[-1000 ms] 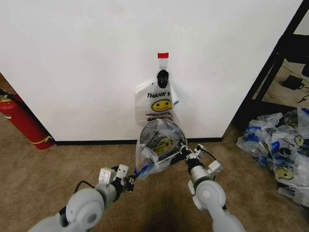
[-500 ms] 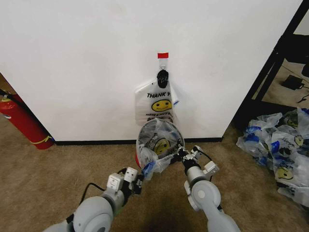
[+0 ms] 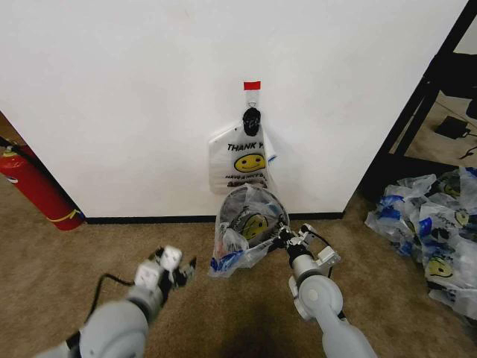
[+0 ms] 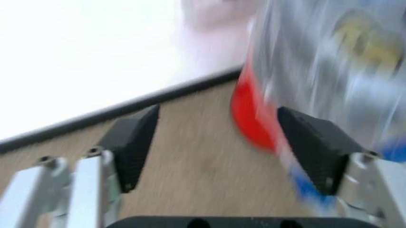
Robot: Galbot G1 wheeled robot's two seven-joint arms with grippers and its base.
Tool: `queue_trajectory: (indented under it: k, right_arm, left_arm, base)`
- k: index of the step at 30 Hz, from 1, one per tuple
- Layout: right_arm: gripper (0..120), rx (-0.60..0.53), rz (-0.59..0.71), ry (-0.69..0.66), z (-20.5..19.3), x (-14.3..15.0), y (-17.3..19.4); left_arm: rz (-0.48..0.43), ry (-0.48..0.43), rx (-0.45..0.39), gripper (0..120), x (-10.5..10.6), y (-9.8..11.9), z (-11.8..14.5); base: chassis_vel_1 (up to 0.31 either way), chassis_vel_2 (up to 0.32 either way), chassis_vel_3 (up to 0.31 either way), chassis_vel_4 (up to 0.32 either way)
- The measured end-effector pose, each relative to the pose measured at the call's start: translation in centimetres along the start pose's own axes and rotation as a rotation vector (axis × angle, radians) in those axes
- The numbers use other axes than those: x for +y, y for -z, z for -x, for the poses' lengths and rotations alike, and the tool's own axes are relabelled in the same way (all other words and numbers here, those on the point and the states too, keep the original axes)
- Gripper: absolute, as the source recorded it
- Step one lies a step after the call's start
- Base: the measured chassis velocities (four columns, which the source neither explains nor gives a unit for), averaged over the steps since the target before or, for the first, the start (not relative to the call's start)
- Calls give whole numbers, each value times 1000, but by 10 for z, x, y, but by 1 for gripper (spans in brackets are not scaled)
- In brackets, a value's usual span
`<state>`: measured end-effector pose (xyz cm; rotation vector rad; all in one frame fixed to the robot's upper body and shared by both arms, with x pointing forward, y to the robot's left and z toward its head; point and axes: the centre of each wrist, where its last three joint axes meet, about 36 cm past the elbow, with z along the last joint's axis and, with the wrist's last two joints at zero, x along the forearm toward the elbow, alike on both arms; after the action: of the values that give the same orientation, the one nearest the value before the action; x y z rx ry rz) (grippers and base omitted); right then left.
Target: Pick up the garbage bag from the wall and place it over the trash bin.
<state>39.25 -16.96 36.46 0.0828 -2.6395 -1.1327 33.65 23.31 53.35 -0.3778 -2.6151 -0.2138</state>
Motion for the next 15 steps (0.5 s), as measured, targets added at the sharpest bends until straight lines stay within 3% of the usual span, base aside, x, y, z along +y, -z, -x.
queue_trajectory:
  k: [4,7,11,15]
  right_arm:
    - [1,8,-18,10,-6,2,-5]
    - [1,9,-26,17,-7,4,-7]
    - [1,12,-32,23,-7,6,-8]
    - [1,14,-35,21,-8,6,-9]
  left_arm:
    - [-12,-90,-26,96,5,36,35]
    - [-37,-116,-17,99,4,48,51]
    - [-80,-144,17,90,6,74,77]
    - [-98,-160,49,82,7,84,87]
  base:
    - [0,0,0,0]
    - [0,0,0,0]
    - [0,0,0,0]
    - [0,0,0,0]
